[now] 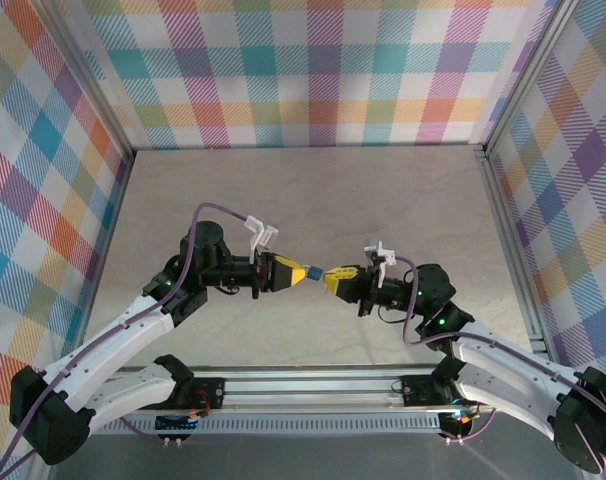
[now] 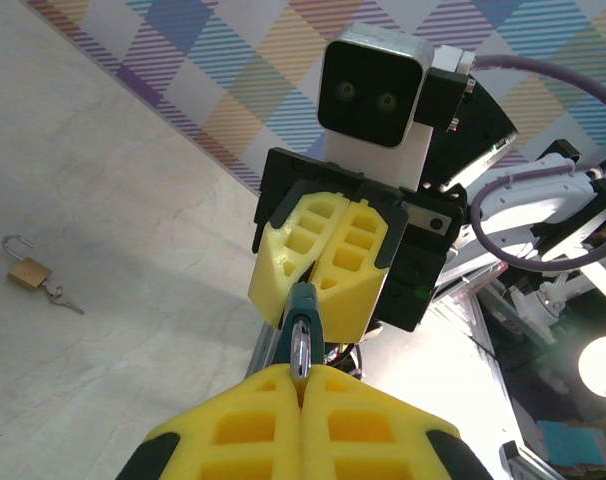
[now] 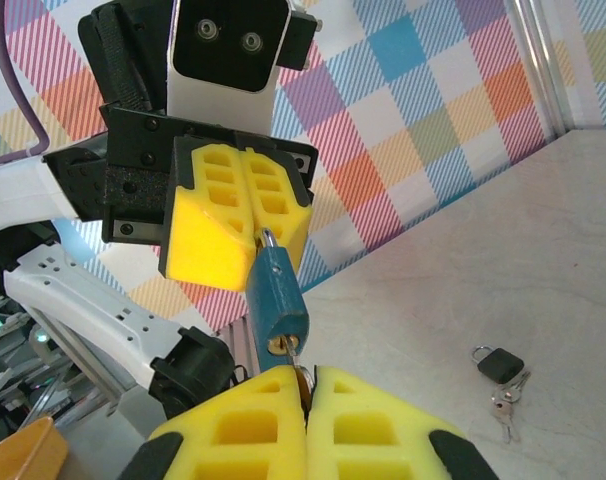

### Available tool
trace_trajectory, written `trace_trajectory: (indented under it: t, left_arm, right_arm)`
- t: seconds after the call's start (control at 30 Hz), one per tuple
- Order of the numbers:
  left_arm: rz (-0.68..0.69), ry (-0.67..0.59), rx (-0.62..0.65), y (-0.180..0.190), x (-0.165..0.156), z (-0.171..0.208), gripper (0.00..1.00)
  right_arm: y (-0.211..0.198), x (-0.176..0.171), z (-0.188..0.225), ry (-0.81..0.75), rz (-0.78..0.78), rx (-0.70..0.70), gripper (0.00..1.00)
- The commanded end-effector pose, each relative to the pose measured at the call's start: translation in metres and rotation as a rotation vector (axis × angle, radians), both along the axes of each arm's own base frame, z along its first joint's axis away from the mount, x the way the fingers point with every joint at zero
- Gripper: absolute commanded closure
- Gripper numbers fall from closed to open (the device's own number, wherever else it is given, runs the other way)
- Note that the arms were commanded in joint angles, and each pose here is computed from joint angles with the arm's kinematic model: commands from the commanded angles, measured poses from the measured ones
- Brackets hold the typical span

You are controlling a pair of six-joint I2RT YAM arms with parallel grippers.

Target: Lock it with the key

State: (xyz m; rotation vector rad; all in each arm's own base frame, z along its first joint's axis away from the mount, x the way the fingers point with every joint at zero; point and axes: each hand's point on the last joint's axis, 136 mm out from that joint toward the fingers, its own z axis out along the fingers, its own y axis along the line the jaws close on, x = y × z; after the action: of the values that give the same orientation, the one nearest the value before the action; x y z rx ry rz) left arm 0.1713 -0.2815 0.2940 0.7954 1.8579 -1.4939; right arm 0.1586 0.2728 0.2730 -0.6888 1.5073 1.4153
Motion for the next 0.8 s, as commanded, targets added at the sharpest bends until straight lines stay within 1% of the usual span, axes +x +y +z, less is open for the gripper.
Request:
trace_trajectory:
  t: [0.0,0.07,0.17,0.3,0.37,0.47,0.57,0.73,0.77]
  left_arm:
    - [0.009,-0.022,-0.025,0.002,0.001,0.005,1.0]
    - [0.011,-0.025,-0.026,0.002,0.001,0.006,1.0]
    - [0.015,-0.02,-0.017,0.002,0.003,0.003,1.0]
    - [0.06,-0.002,0.045,0.003,0.013,-0.012,1.0]
    - [0.111,0.027,0.103,0.005,0.024,-0.027,1.0]
    - [0.154,0.085,0.188,0.003,0.037,-0.054,1.0]
    - [0.197,0.165,0.282,0.002,0.052,-0.086,1.0]
    - [0.269,0.226,0.474,0.008,0.074,-0.135,1.0]
    - [0.272,0.257,0.525,0.011,0.074,-0.149,1.0]
  right_arm:
    - [-0.005,-0.002,-0.002,-0.028,-0.017,-0.003,1.0]
    - [-0.008,-0.004,-0.002,-0.035,-0.025,0.0,1.0]
    - [-0.014,-0.003,-0.013,-0.012,-0.057,-0.029,1.0]
    - [-0.026,0.005,-0.014,-0.011,-0.148,-0.048,1.0]
    - [-0.034,0.014,-0.016,-0.003,-0.218,-0.06,1.0]
    - [-0.048,0.03,-0.023,0.023,-0.349,-0.094,1.0]
    - [-0.065,0.046,-0.032,0.055,-0.484,-0.132,1.0]
    - [-0.079,0.047,-0.034,0.054,-0.541,-0.127,1.0]
    - [-0.081,0.047,-0.033,0.049,-0.554,-0.125,1.0]
